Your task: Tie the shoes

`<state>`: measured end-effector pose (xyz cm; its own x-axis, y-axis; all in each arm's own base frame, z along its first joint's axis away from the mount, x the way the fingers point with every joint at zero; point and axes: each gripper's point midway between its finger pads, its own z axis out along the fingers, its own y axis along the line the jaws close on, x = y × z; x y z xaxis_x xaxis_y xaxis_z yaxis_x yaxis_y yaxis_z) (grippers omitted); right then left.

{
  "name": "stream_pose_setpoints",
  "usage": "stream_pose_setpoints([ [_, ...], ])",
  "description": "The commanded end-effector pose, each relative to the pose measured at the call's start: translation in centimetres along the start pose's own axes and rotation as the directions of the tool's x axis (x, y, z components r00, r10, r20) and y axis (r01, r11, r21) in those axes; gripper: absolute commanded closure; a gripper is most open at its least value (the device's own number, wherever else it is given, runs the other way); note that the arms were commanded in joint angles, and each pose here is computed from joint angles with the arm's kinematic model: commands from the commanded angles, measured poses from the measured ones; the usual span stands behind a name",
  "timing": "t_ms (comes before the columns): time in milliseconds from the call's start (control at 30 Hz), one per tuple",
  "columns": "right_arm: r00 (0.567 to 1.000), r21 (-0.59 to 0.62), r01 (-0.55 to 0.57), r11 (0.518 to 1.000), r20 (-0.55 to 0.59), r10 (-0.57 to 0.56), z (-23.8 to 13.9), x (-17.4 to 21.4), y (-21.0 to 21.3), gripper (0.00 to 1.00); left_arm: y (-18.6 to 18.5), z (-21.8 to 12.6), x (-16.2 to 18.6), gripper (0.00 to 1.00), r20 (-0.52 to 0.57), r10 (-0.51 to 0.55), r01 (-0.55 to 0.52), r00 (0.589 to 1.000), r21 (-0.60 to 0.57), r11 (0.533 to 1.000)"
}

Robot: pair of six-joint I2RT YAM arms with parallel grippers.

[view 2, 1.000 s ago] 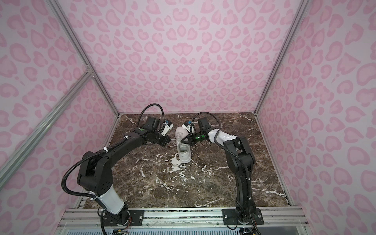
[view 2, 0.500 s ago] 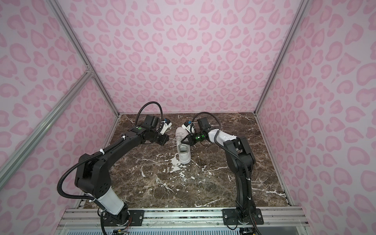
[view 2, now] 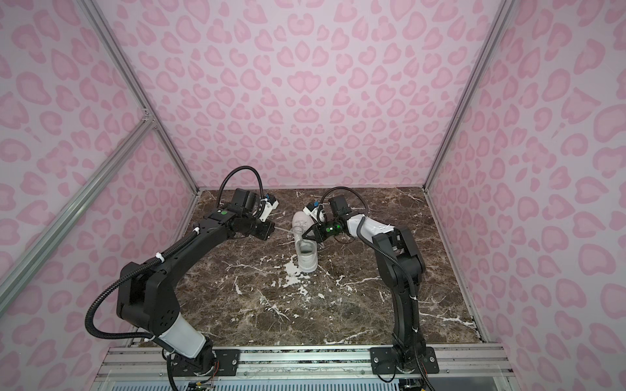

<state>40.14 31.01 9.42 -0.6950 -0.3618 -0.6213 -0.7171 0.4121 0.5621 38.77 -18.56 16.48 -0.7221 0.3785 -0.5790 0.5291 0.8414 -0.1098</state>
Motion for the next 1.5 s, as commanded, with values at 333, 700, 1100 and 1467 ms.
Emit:
stream_pose_setpoints([
  [333,0.991,0.12,-0.084,0.989,-0.09,0.095,0.2,2.9,-2.1,0.93,-2.4,6.6,6.2,0.97,-0.166,-0.078,0.094,0.983,0.089,0.992],
  [700,0.992,0.12,-0.081,0.989,-0.086,0.092,-0.1,2.6,-1.9,0.91,-2.1,8.1,6.5,0.57,-0.142,-0.098,0.11,0.985,0.076,0.991],
  [1100,0.997,0.105,-0.067,0.992,-0.016,0.069,-2.2,-0.1,-0.2,0.64,0.8,3.3,1.4,0.38,0.038,-0.171,0.17,0.985,0.036,0.985],
  [1467,0.995,0.159,-0.097,0.983,0.006,0.097,-5.2,-0.2,-1.2,0.64,1.4,5.6,-2.6,0.35,0.047,-0.191,0.185,0.98,0.101,0.977],
])
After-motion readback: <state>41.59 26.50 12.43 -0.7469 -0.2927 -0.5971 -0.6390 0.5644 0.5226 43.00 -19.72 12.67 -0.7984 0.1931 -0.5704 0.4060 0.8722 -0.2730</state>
